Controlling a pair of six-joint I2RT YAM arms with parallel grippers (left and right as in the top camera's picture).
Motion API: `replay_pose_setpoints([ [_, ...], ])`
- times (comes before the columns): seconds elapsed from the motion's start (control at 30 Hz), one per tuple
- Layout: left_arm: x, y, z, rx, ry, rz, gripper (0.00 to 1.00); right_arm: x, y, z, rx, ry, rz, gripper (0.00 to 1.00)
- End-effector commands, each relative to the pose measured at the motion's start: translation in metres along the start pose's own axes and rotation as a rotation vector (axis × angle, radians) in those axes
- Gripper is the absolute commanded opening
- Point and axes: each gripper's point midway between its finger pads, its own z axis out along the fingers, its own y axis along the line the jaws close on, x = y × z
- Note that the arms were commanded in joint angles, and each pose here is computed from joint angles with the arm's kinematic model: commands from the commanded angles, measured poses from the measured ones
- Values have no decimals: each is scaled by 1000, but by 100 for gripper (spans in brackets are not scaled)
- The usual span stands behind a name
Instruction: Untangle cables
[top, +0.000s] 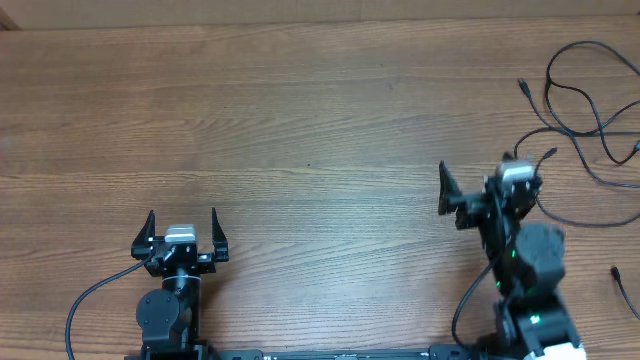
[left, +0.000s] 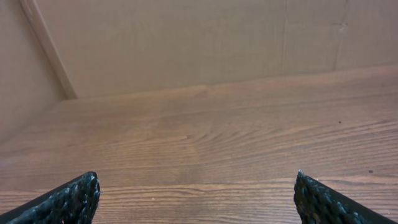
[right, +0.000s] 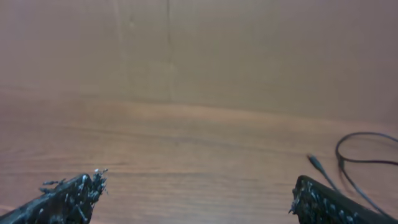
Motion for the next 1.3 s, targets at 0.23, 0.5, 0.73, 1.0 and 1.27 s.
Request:
replay_pose_setpoints([
  [0.23, -1, 0, 0, 0, -9, 14, 100, 33, 2, -26, -20, -155, 35, 100],
  [0.5, -1, 0, 0, 0, -9, 13, 100, 56, 1, -31, -21, -68, 38, 100],
  [0.73, -1, 0, 0, 0, -9, 14, 99, 62, -7, -40, 8, -56, 40, 100],
  [1.0, -1, 0, 0, 0, -9, 14, 100, 55, -29, -44, 92, -91, 46, 100],
  [1.27, -1, 0, 0, 0, -9, 14, 100, 55, -43, -46, 142, -91, 59, 100],
])
